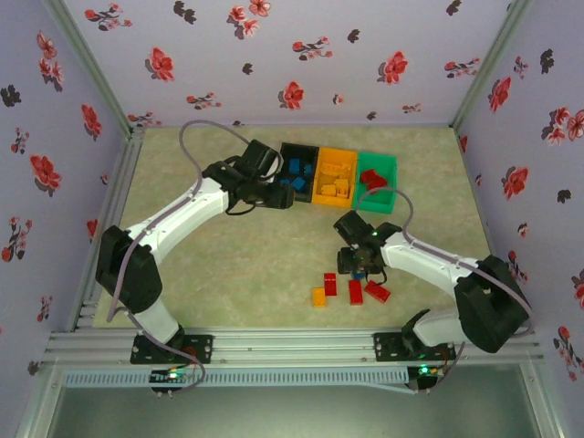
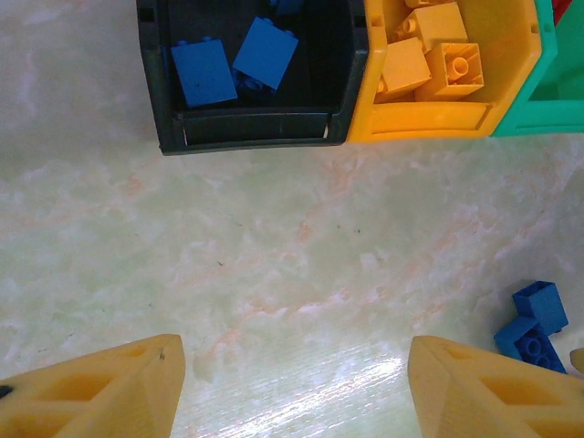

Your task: Sort the legos into containers by color

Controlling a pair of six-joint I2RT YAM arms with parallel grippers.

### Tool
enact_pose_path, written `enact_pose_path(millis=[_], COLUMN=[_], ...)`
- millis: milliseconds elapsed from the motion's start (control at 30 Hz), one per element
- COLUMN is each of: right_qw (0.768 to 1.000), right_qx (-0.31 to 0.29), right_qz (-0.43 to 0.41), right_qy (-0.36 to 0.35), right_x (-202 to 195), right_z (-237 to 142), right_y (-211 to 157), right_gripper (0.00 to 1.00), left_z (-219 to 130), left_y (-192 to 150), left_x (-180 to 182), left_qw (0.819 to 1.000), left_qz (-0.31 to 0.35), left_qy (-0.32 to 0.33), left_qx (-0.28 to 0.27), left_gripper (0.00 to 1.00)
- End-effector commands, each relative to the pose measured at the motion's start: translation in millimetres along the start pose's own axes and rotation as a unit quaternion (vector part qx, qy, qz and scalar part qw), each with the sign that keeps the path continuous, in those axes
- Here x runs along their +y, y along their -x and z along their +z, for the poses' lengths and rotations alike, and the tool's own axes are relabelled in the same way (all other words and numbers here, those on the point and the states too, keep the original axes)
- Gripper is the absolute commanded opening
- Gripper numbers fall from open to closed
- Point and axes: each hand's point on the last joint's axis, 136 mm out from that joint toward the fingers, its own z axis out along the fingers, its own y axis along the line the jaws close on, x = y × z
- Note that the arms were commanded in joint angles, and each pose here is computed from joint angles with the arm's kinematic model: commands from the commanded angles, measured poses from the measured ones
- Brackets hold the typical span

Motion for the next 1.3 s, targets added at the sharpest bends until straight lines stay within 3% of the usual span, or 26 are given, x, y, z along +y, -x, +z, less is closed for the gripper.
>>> enact_pose_path(millis=[0, 667, 800, 1067, 1267], right_qw=[1.000, 1.000, 1.000, 0.999, 0.997], right_qx=[-0.002, 0.011, 0.008, -0.025, -0.064], right_qz=[0.009, 0.004, 0.000, -0.020, -0.034], right_qy=[-0.015, -0.027, -0.028, -0.015, 0.023], right_x=[-3.2, -1.7, 0.0, 16.3, 47.8], right_z=[6.3, 18.6, 16.9, -7.3, -31.7], right_y=[-0.3, 1.4, 5.3, 37.7, 86.4], right_gripper=[0.57, 0.42, 0.33, 0.27, 0.27], left_z=[-9.6, -16.5, -19.4, -30.9, -43.3], left_y=[-2.5, -7.8, -9.4, -11.8, -18.0], left_x=[9.2, 15.3, 16.3, 20.9, 28.2], left_qw=[1.000, 1.000, 1.000, 0.999, 0.999], left_qz=[-0.004, -0.001, 0.000, -0.002, -0.006], left_qy=[0.015, 0.023, 0.024, 0.031, 0.042], left_qx=[-0.003, -0.004, -0.005, -0.012, -0.017], left_gripper=[0.66, 0.65, 0.65, 0.65, 0.65])
